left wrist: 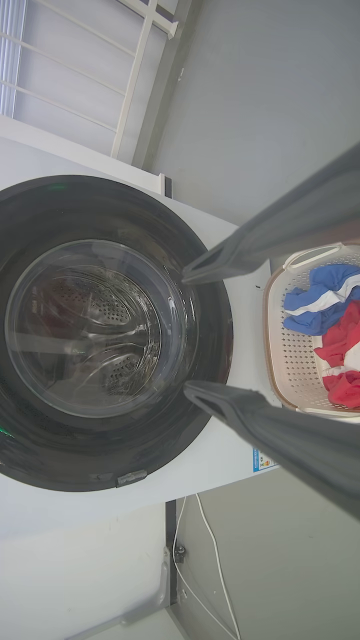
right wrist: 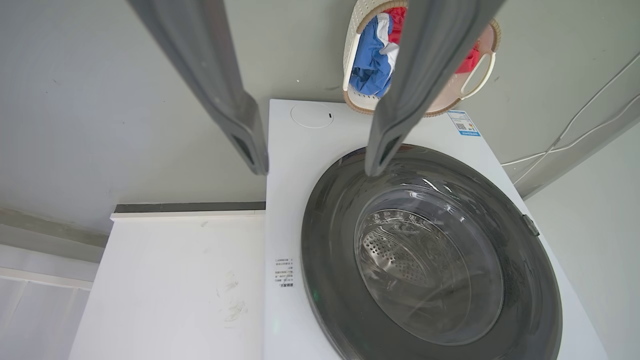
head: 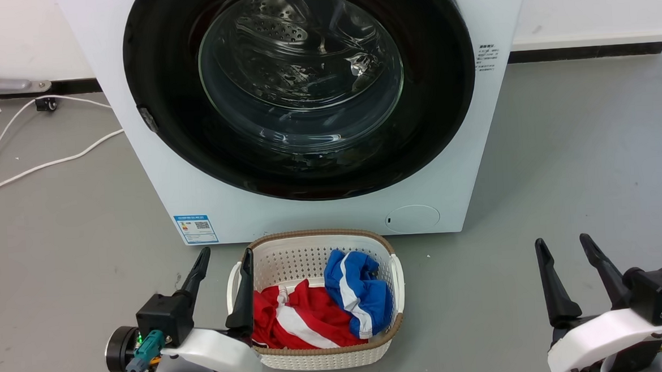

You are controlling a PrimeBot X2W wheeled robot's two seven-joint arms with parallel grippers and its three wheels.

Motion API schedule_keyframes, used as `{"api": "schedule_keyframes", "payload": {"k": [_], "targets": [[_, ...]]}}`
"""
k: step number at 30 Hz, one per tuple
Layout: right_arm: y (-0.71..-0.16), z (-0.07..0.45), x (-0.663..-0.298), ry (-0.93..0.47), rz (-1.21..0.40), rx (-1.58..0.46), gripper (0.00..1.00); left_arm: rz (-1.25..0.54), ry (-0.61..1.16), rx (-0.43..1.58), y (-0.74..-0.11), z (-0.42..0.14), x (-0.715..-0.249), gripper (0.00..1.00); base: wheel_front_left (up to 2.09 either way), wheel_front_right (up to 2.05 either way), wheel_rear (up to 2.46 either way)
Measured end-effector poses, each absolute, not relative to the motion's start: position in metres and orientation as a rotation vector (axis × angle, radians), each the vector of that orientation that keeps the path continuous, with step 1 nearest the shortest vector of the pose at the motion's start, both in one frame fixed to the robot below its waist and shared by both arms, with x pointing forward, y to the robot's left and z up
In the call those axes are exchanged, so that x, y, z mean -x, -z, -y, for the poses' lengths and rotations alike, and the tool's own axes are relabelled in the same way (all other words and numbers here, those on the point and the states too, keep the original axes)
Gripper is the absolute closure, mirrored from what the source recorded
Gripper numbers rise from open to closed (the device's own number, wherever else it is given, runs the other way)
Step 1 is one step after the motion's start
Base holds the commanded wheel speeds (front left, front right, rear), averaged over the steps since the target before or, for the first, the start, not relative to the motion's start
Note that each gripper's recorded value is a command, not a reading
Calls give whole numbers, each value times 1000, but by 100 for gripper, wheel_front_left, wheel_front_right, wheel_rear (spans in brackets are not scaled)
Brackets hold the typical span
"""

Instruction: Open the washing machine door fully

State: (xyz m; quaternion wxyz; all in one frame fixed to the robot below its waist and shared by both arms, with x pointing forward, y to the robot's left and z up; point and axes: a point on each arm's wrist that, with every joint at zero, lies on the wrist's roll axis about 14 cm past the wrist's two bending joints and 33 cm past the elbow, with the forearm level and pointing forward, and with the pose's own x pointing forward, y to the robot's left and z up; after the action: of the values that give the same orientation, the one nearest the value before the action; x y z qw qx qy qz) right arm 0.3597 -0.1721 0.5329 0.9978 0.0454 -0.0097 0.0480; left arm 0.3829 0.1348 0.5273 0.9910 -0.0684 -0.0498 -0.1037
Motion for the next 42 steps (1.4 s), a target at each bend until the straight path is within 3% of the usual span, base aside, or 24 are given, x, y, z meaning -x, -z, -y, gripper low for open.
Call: {"api": "schedule_keyframes", "payload": {"k": [34,35,36,38,42], "targets": [[-530,176,-359,-84,27,-42,0,114,197,78,-523,-134,-381,0,0,0,0],[-529,176,-359,-85,24,-48,8,114,196,78,-522,-135,-381,0,0,0,0],[-528,176,-359,-85,19,-56,53,113,195,78,-522,-135,-381,0,0,0,0],[-526,175,-359,-86,13,-58,100,114,193,79,-523,-135,-381,0,0,0,0],[-525,175,-359,-85,6,-89,100,114,190,80,-523,-136,-381,0,0,0,0]]}}
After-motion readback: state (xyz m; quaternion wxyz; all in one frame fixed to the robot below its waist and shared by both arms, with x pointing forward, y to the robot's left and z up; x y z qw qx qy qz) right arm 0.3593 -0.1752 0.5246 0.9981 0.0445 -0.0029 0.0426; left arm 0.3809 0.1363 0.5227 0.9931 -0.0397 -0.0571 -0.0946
